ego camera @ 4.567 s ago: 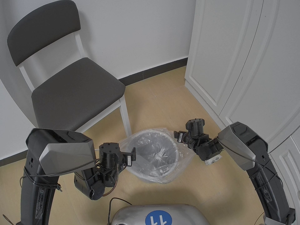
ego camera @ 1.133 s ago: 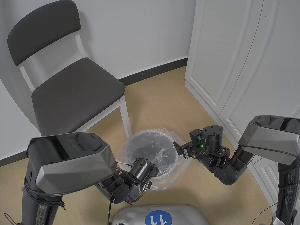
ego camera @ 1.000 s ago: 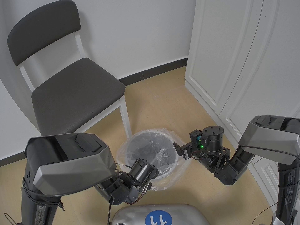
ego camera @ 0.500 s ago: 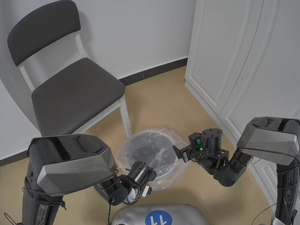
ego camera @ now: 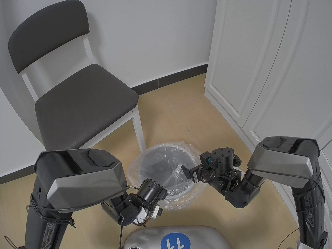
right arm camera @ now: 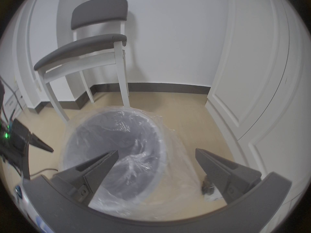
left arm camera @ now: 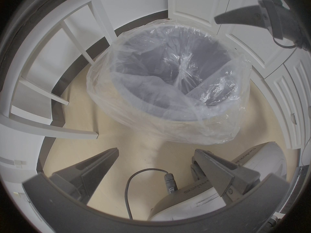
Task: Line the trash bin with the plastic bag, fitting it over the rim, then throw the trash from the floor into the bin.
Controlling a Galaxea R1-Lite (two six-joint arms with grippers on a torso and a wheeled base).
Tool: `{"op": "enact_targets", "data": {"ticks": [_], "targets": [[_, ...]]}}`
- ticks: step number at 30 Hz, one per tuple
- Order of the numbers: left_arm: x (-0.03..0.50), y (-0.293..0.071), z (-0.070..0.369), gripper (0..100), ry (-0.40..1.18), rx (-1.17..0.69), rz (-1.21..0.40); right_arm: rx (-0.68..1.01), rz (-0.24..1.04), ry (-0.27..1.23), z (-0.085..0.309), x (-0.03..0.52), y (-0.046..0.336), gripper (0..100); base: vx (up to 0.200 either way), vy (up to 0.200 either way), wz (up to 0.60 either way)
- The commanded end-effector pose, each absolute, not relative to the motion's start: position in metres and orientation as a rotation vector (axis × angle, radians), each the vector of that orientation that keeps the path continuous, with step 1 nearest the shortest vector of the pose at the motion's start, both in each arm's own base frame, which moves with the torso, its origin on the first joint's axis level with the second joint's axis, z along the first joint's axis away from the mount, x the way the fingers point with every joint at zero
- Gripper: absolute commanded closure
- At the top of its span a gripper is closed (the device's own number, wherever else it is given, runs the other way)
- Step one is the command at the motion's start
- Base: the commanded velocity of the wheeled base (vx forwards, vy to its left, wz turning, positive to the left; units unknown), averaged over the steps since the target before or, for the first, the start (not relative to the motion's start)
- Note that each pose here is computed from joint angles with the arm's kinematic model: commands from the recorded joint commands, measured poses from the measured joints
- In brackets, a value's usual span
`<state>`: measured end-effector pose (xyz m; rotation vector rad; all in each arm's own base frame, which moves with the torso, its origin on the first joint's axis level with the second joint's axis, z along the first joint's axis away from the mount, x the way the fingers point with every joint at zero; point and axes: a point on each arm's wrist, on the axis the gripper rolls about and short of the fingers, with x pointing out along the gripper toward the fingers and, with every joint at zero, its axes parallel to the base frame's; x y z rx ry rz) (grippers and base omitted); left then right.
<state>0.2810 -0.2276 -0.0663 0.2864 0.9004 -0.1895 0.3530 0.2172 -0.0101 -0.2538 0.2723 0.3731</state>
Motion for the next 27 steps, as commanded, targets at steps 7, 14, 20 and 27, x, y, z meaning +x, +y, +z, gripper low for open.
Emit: {"op": "enact_targets", "data": {"ticks": [7,14,20,27], "targets": [[0.280,-0.226,-0.068,0,0.905,0.288,-0.184,-0.161,0.310,0.333,-0.040,0.366,0.253,0,0.000,0.000,0.00],[0.279,-0.225,-0.068,0,0.906,0.289,-0.184,-0.273,0.312,0.416,-0.039,0.350,0.241,0,0.000,0.000,0.00],[0.279,-0.225,-0.068,0,0.908,0.290,-0.184,-0.385,0.343,0.458,-0.039,0.332,0.229,0,0.000,0.000,0.00],[0.278,-0.224,-0.069,0,0.912,0.294,-0.184,-0.448,0.394,0.490,-0.039,0.319,0.221,0,0.000,0.000,0.00]]}}
